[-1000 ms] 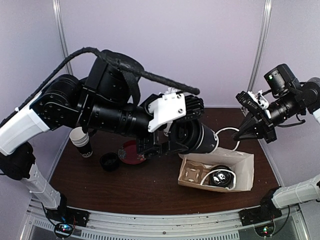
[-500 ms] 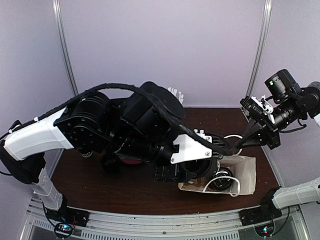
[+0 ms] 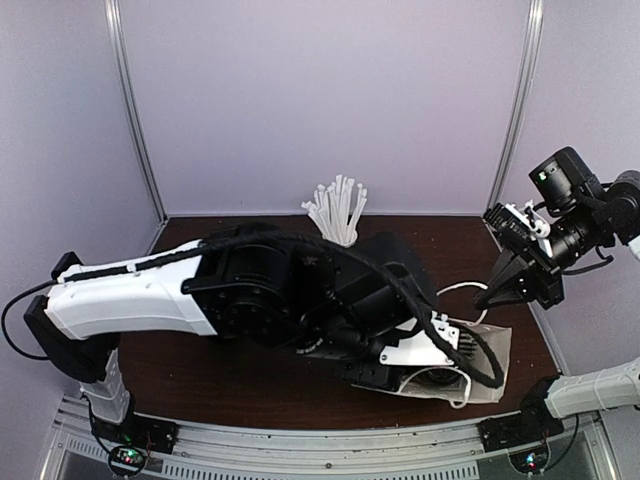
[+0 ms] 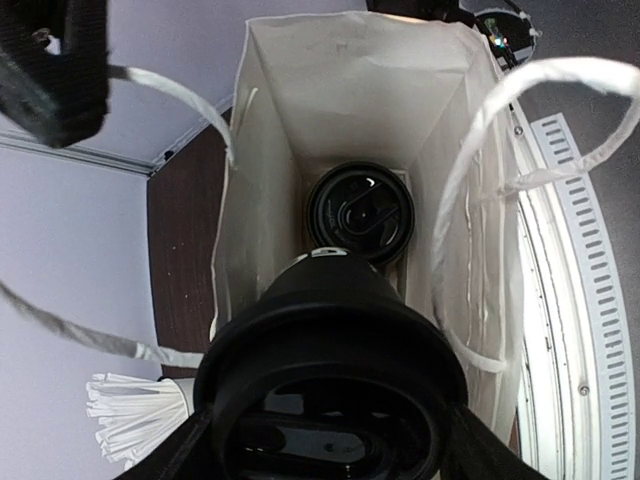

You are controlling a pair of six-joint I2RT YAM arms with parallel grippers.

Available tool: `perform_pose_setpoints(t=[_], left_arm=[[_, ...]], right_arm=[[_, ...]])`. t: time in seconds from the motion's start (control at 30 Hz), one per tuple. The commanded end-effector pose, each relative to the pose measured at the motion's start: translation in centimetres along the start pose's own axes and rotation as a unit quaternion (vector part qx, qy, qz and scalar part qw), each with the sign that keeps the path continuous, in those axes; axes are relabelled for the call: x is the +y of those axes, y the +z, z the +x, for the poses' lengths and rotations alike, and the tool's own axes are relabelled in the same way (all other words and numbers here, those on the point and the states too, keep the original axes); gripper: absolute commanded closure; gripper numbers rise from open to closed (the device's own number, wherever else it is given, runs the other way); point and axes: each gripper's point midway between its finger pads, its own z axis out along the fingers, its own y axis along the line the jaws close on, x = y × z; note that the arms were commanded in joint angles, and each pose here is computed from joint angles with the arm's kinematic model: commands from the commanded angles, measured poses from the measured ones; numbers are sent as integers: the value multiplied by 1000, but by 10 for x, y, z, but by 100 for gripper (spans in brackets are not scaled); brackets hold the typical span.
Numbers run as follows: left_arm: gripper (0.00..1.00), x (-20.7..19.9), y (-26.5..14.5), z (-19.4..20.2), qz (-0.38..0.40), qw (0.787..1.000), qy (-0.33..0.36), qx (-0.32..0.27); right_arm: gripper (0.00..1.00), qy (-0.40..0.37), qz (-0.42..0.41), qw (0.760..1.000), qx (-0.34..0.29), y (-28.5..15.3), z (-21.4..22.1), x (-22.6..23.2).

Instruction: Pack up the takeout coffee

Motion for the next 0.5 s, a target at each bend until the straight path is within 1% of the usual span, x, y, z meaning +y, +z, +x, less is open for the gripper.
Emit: perform_pose_setpoints(t=[0.0, 0.17, 0.33, 0.47], left_arm=[[42, -2, -5, -7, -22, 999, 44, 9], [42, -15, 8, 5, -10, 998, 55, 41], [43, -18, 29, 18, -29, 993, 71, 85], [43, -22, 37, 22, -29, 992, 79, 98]], right_arm=[[100, -15, -12, 1000, -16, -3, -10, 9], [100, -19, -20, 1000, -12, -1, -14, 8], [100, -17, -35, 999, 2, 6, -7, 11], [100, -19, -49, 999, 5, 6, -3, 18]])
